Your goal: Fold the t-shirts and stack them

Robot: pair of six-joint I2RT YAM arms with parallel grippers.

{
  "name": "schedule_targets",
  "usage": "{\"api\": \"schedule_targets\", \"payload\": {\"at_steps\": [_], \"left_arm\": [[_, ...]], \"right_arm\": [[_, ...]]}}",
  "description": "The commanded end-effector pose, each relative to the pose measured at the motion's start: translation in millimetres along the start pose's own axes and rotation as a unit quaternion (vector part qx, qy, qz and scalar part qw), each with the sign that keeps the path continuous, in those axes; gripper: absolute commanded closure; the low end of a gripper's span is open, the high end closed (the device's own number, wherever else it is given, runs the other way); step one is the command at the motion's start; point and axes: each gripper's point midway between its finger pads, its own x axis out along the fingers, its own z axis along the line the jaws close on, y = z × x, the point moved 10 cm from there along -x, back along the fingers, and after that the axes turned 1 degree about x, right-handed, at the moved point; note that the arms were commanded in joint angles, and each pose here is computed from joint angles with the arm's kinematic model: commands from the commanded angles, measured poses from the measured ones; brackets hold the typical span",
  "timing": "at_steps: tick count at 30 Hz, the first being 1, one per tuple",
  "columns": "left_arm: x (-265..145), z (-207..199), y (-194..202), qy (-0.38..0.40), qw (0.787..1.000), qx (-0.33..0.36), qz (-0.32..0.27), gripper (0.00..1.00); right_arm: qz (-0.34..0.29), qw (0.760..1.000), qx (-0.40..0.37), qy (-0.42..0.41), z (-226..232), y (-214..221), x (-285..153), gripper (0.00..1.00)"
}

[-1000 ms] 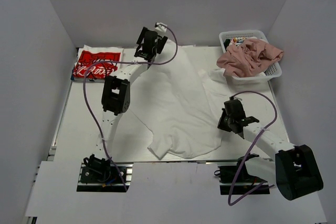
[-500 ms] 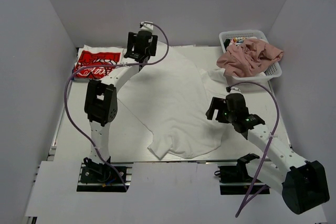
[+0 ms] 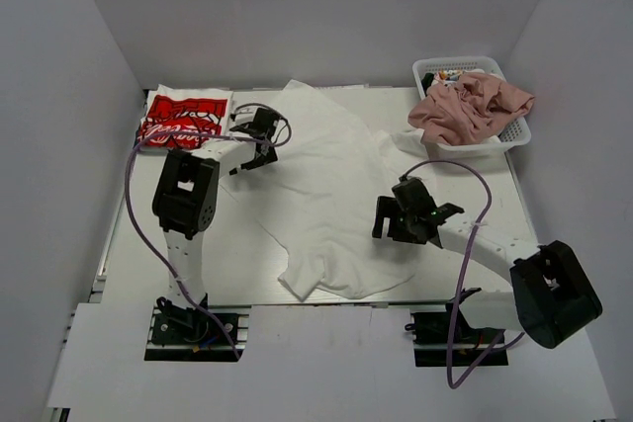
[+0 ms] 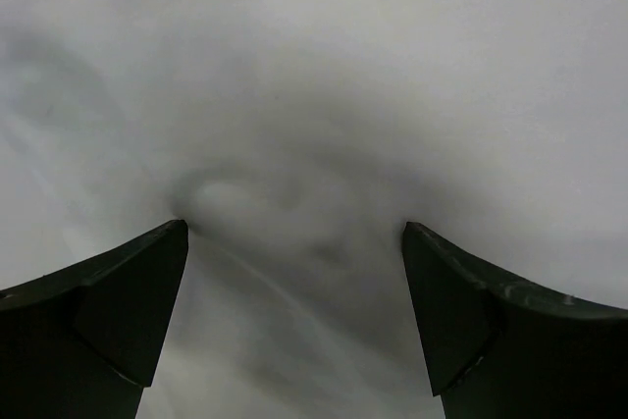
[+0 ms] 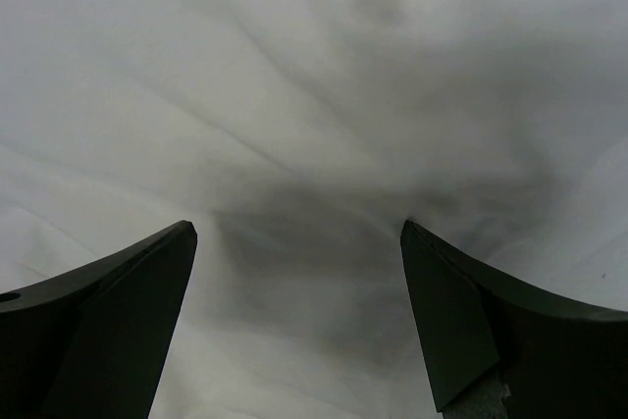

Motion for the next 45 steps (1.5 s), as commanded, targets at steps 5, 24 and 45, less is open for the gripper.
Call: {"api": "schedule_targets", "payload": {"at_steps": [5,24,45], "left_arm": [[-33.4,85.2,132.2,-0.149,0.966,-0.036,0.206,0.00],[-178.7,142.2,139.5,0.081,0.962,-0.189,0.182,0.06],[-19.0,26.0,-4.0,-0.005,0.985,-0.150,0.089,0.01]], "right_arm": [[0.014,0.992,0.055,0.111,-17.1,8.8,7.1,0.10],[-0.051,0.989,-0.006,0.139,-5.9,-133.7,60.9,0.10],[-0.019,0.987,-0.024,0.155,-17.0,-92.9,41.8,0.10]]}}
